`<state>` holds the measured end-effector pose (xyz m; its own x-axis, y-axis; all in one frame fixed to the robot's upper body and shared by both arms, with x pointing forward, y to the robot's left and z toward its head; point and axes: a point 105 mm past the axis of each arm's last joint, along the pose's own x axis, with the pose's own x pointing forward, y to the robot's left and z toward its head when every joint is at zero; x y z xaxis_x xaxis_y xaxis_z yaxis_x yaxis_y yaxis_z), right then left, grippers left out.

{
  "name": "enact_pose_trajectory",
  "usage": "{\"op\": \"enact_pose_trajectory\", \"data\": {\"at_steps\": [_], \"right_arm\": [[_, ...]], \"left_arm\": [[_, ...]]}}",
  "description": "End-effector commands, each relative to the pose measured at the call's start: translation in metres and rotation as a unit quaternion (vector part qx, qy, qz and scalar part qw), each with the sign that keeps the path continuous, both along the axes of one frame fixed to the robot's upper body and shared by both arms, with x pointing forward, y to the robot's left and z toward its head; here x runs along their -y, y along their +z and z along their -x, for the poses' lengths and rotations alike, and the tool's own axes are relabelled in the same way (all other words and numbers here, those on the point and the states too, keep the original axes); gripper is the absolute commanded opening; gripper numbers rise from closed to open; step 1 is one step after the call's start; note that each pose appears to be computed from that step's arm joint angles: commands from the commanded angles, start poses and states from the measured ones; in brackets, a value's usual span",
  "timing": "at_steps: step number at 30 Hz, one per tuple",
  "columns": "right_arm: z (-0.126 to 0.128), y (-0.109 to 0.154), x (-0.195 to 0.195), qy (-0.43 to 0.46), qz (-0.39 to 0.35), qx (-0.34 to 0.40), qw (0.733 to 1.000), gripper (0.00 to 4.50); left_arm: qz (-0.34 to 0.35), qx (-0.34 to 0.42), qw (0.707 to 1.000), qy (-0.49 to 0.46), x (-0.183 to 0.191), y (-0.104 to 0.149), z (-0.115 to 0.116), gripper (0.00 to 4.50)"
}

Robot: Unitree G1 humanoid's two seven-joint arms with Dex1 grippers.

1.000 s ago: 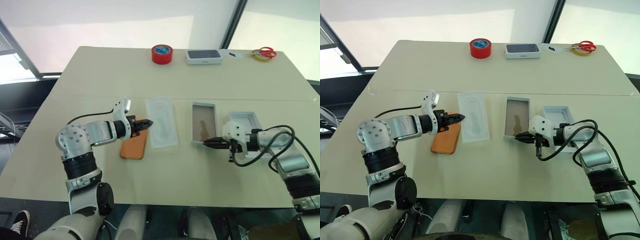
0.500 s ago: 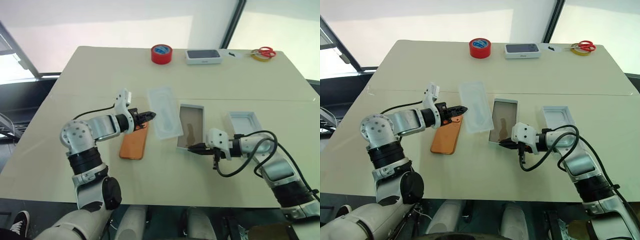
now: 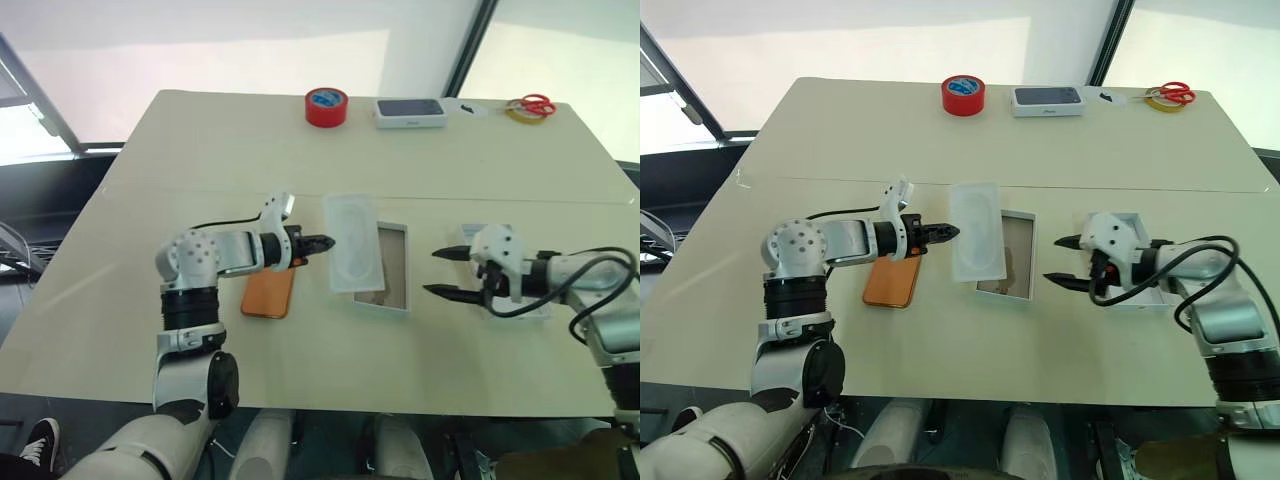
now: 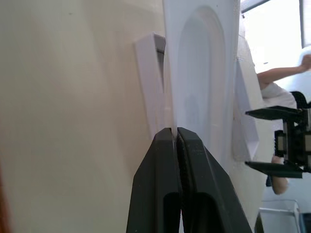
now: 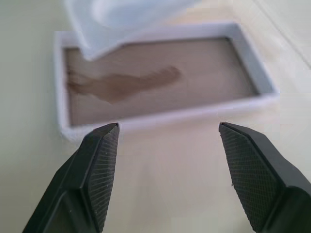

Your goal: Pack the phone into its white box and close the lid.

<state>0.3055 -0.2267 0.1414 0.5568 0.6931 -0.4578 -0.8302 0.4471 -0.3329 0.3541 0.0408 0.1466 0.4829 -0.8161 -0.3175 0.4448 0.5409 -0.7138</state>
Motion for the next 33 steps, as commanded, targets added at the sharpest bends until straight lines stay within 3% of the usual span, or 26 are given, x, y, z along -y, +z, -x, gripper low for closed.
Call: {"op": "enact_pose_trajectory", "data": {"at_steps": [1, 9, 12, 18, 22, 25, 30, 33], "right_arm": [[-0.002, 0.013, 0.012, -0.022, -0.01, 0.029, 0.999, 3.43], [-0.002, 0.009, 0.012, -0.039, -0.012, 0.045, 0.998, 3.43], [-0.004, 0.012, 0.018, -0.054, -0.007, 0.062, 0.997, 3.49], [-0.007, 0.013, 0.017, -0.058, -0.005, 0.077, 0.995, 3.49], [-0.014, 0.019, 0.006, -0.052, -0.025, 0.096, 0.994, 3.49], [-0.021, 0.03, -0.006, -0.044, -0.051, 0.117, 0.991, 2.63], [-0.033, 0.028, -0.046, -0.012, -0.051, 0.149, 0.987, 0.08], [-0.048, 0.021, -0.072, -0.02, -0.031, 0.186, 0.982, 0.03]], "left_arm": [[0.025, 0.005, 0.999, -0.029, 0.017, 0.01, 0.002, 0.0], [0.001, 0.018, 0.998, -0.064, 0.042, 0.006, 0.001, 0.0], [0.003, 0.018, 0.997, -0.077, 0.045, 0.006, 0.004, 0.88], [-0.017, 0.051, 0.995, -0.081, 0.035, 0.013, 0.001, 3.87], [-0.047, 0.141, 0.988, -0.051, 0.009, 0.032, -0.015, 3.87], [-0.067, 0.246, 0.966, -0.034, -0.01, 0.048, -0.023, 3.96], [-0.159, 0.428, 0.886, -0.079, -0.054, 0.04, -0.008, 3.96], [-0.126, 0.452, 0.878, -0.096, -0.073, 0.038, 0.009, 3.96]]}}
